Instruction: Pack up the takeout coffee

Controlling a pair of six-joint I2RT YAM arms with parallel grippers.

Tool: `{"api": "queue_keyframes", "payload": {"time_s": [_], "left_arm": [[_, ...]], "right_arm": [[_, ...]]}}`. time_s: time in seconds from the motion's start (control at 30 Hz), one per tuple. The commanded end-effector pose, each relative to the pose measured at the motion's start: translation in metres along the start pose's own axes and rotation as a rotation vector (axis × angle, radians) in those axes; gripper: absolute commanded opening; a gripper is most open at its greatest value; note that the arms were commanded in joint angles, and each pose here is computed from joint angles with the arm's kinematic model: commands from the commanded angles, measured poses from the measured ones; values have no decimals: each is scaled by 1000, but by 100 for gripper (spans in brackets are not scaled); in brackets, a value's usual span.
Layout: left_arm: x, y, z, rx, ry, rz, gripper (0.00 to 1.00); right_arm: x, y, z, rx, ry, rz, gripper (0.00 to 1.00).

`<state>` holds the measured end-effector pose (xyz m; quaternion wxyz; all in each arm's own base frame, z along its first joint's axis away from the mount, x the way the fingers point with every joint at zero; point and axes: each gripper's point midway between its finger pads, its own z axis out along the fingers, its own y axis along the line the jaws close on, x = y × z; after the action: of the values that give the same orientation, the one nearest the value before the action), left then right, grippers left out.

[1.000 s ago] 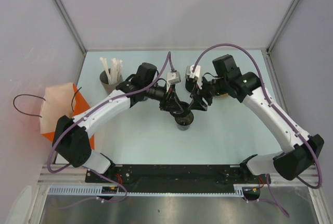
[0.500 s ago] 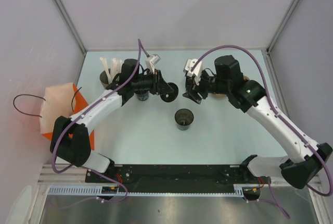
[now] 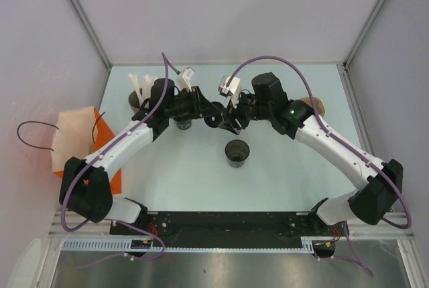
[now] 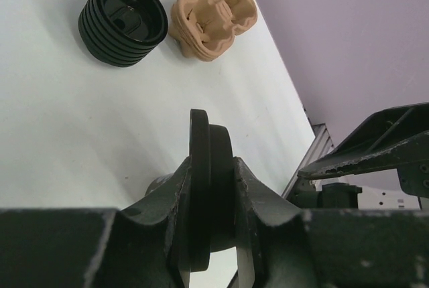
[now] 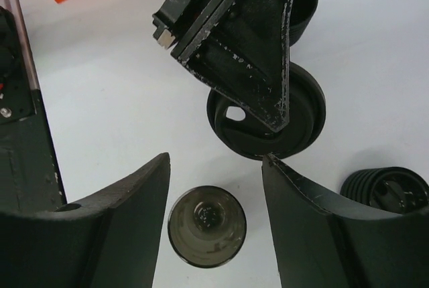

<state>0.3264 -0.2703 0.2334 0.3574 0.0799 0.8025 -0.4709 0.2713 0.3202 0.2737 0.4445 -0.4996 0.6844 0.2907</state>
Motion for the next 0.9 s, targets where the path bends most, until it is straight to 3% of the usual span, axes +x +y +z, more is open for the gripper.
{"api": "queue_keyframes", "payload": {"time_s": [0.0,0.47,0.87], "left_arm": [[-16,-15,-9,31,-77,-31,14],[-18,-21,-14,63,-94,-60,14],[-21,-15,-14,48,-106,-68,14]], "right_arm": [[-21,0,10,-22,-78,52,61],[-21,6,39,-119,-29,172,59],[-14,9,57,-23,17,124,44]]}}
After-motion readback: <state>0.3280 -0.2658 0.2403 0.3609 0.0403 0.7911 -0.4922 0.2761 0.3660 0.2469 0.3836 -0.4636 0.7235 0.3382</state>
